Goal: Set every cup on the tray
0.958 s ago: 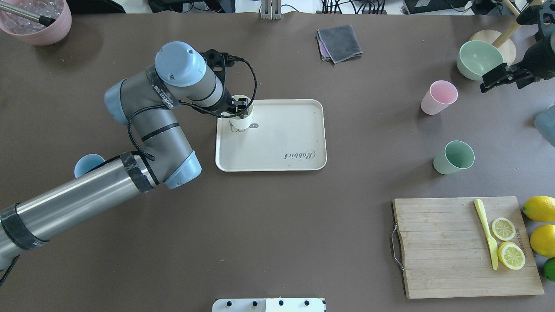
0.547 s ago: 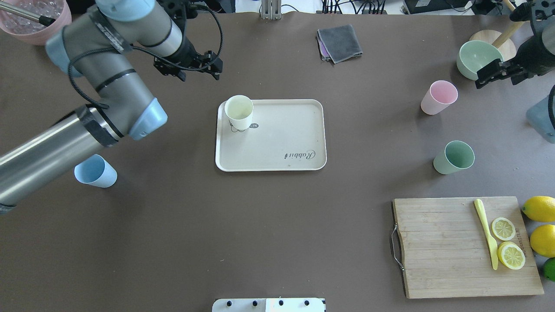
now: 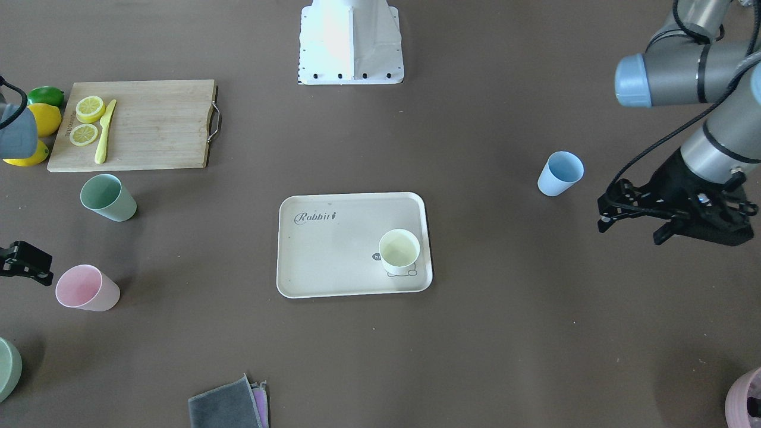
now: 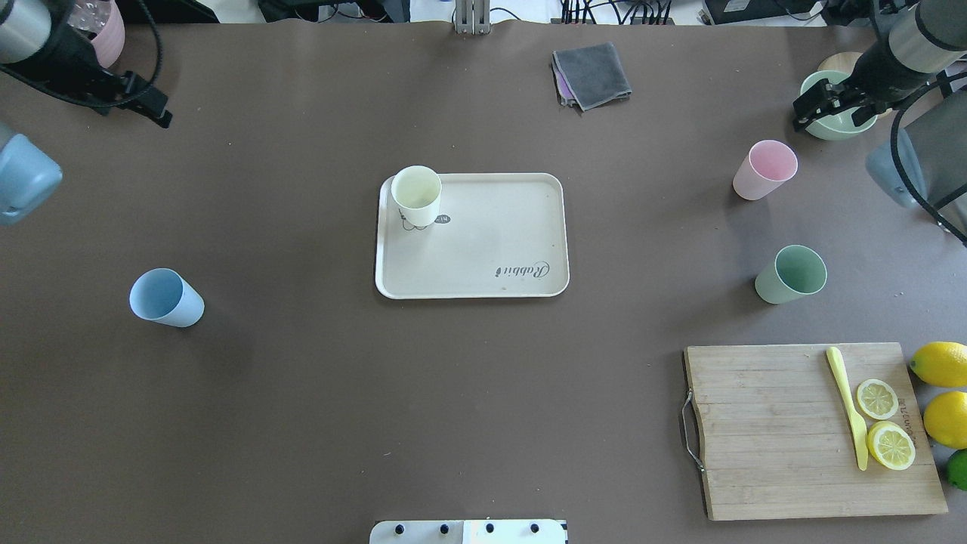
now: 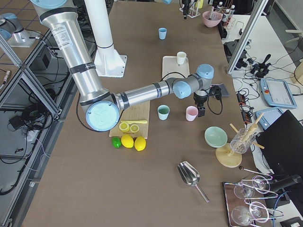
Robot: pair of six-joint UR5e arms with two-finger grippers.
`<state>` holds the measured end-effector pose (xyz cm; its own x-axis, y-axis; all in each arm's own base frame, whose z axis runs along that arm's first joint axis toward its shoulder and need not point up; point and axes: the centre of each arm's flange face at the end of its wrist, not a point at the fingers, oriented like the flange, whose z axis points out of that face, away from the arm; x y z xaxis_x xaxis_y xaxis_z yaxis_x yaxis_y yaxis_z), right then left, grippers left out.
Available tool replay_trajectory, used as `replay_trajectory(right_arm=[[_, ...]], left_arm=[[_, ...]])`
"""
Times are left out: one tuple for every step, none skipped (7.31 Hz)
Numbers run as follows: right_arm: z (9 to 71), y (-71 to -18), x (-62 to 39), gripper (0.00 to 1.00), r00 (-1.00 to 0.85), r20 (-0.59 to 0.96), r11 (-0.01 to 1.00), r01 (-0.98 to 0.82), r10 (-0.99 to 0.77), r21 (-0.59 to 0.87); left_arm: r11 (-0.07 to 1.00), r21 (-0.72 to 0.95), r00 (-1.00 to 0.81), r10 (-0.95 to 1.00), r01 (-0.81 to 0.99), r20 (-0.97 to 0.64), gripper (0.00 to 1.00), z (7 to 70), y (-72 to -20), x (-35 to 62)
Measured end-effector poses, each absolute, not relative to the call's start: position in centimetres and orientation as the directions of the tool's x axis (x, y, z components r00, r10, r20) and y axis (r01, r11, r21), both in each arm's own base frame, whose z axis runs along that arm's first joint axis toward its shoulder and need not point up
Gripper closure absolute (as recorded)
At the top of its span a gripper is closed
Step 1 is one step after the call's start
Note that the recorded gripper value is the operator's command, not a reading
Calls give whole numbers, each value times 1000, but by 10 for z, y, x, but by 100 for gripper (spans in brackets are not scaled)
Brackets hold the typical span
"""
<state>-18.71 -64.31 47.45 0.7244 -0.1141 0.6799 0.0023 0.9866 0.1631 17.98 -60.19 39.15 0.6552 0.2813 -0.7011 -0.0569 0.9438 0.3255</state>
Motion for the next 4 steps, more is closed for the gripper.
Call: replay_trajectory(right_arm=[[484, -644, -202, 4, 726, 677, 987, 10, -119, 162], [491, -642, -217, 4, 732, 669, 986, 22, -128, 164], [496, -639, -229, 8, 739, 660, 986, 34, -137, 166], [502, -636, -239, 31, 745, 651, 985, 44, -144, 168]], left_arm=[[937, 340, 660, 305, -80, -686, 2, 412, -596, 161], [934, 346, 662, 314, -88, -680, 2, 421, -593, 153], [933, 349, 663, 318, -90, -678, 2, 423, -592, 150], [932, 350, 663, 319, -91, -678, 2, 423, -592, 149]])
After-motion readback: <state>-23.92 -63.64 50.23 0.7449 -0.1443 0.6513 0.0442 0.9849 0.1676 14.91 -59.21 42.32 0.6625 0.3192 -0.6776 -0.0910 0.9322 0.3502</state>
